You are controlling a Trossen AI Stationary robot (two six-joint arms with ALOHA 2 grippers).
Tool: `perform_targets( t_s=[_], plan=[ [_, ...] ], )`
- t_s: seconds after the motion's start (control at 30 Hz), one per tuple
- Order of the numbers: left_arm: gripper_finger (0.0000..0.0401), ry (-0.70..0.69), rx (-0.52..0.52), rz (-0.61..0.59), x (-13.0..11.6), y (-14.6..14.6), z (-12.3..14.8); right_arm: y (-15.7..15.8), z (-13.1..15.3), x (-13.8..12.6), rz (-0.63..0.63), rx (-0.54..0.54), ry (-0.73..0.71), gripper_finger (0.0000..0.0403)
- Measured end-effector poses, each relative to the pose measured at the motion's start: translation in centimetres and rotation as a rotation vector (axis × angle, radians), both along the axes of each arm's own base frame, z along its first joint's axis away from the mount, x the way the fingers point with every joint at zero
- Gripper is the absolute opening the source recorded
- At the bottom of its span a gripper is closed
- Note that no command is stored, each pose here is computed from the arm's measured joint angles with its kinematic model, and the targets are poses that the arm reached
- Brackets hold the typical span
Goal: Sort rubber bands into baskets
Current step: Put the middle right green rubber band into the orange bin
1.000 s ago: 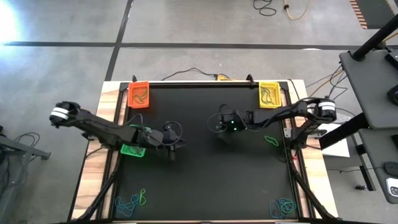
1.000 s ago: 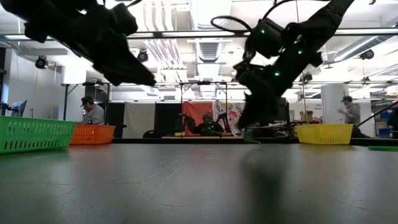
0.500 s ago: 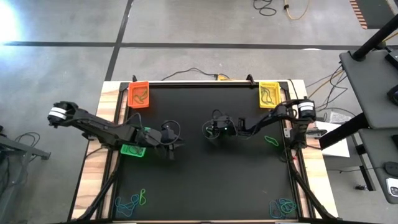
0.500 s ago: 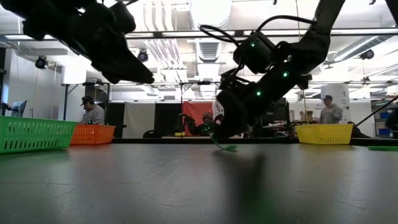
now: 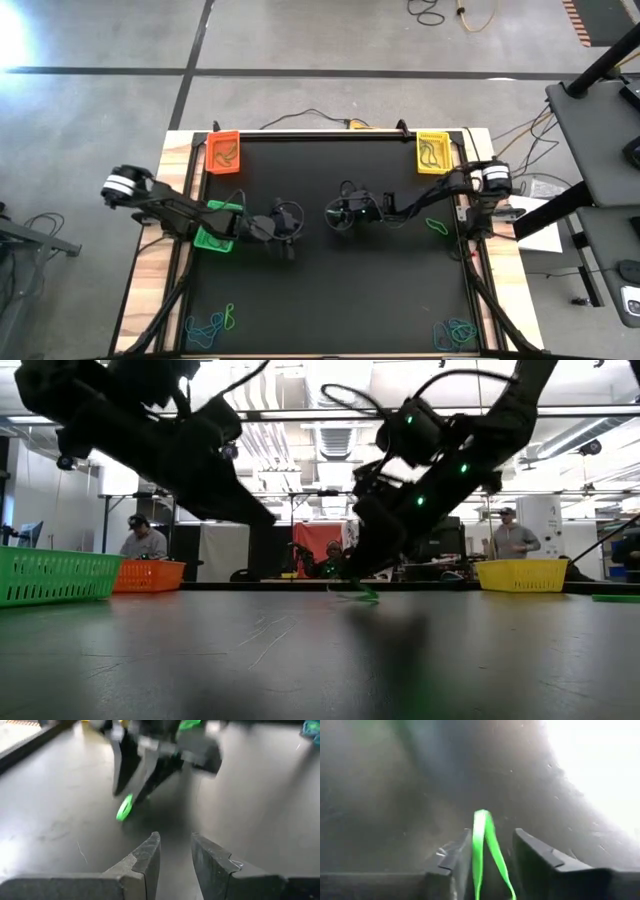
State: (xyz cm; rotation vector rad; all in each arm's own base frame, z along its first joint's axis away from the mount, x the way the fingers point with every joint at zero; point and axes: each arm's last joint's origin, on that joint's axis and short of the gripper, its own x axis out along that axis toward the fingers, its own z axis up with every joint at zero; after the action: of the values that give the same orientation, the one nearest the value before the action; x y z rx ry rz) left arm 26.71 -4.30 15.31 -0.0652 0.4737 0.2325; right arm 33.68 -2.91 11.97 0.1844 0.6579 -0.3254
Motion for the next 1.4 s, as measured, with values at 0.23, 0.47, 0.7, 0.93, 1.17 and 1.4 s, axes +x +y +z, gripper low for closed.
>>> perform_targets(
  t_s=[0.23,0.47,0.7,0.93,1.17,1.4],
  plan=[
    [0.0099,-0.07,-0.02,0.025,1.4,0.6,-1.4,1.7,4.0,-1.5,0.057,-0.009,0.0,0.0184],
    [0.0144,-0.089,-0.012,0.021,3.5,2.4,-2.4,5.2,8.1,-3.2,0.161,0.001,-0.093,0.0187],
    [0.0215,-0.037,-0.021,0.031,6.1,3.5,-4.4,10.0,9.8,-4.8,0.258,-0.008,-0.16,0.0187],
    [0.0271,-0.016,-0.007,0.06,8.5,4.3,-6.6,13.9,9.5,-6.2,0.272,-0.031,-0.154,0.0187],
    [0.0306,0.003,0.003,0.12,10.7,5.0,-8.6,15.4,9.0,-7.0,0.269,0.004,-0.137,0.0187],
    [0.0286,0.035,0.001,0.153,11.1,5.5,-9.6,15.5,9.0,-7.0,0.263,0.009,-0.132,0.0187]
  ],
)
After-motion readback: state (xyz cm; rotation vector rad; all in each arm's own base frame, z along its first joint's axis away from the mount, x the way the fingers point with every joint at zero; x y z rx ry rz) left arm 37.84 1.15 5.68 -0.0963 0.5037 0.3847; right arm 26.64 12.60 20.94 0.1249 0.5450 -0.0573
